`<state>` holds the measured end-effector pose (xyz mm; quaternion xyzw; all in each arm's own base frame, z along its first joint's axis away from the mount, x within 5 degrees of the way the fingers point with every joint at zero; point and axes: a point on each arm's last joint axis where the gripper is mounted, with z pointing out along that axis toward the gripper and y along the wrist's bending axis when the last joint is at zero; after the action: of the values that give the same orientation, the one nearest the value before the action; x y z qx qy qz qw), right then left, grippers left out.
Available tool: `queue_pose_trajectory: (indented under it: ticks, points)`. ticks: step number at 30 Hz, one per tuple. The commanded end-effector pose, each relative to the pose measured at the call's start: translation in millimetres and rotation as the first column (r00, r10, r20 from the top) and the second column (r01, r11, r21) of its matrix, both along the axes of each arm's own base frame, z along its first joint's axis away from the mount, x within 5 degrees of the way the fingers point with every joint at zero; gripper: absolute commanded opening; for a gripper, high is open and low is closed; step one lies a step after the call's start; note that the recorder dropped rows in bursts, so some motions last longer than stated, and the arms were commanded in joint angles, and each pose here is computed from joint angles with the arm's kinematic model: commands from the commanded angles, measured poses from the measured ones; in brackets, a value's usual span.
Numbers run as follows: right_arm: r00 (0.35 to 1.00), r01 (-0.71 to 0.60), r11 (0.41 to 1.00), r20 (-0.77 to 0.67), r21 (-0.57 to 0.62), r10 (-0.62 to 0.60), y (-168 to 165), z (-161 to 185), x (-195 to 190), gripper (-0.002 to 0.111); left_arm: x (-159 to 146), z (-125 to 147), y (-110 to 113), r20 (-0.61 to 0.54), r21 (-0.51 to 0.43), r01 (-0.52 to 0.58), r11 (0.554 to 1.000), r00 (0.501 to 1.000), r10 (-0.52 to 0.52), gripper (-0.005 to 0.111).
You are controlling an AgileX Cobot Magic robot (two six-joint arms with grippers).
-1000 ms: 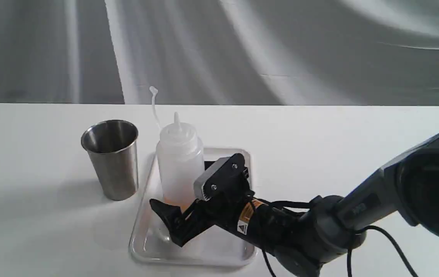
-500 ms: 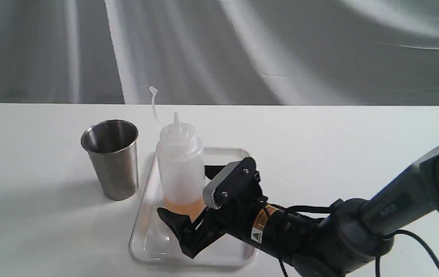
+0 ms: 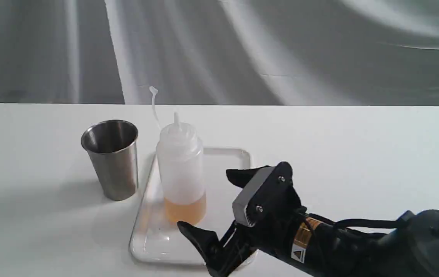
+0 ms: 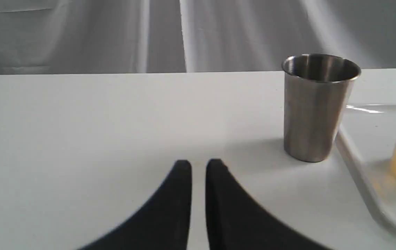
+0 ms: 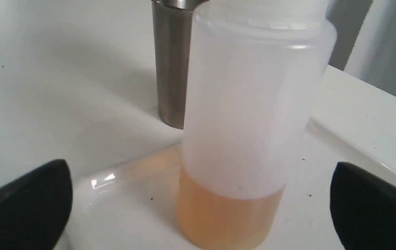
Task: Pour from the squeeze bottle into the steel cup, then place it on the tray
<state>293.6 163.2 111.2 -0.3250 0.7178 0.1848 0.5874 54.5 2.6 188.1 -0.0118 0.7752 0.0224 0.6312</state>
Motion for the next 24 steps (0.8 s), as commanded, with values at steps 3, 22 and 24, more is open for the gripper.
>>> queue_pose_trajectory:
  ticks: [3,22,24]
  points:
    - [0.999,0.037,0.999,0.028,0.021,-0.037,-12,20,-17,0.105,0,-1,0,0.007,-0.006,0.008,1.000,1.000,-0.008,0.008]
    - [0.998,0.002,0.993,0.068,0.120,-0.011,-27,54,-75,0.044,0,-1,0,0.007,-0.007,0.007,1.000,1.000,-0.007,0.008]
    - [0.998,0.009,0.988,0.066,0.154,-0.020,-26,56,-80,0.030,0,-1,0,0.007,-0.007,0.007,1.000,1.000,-0.007,0.008]
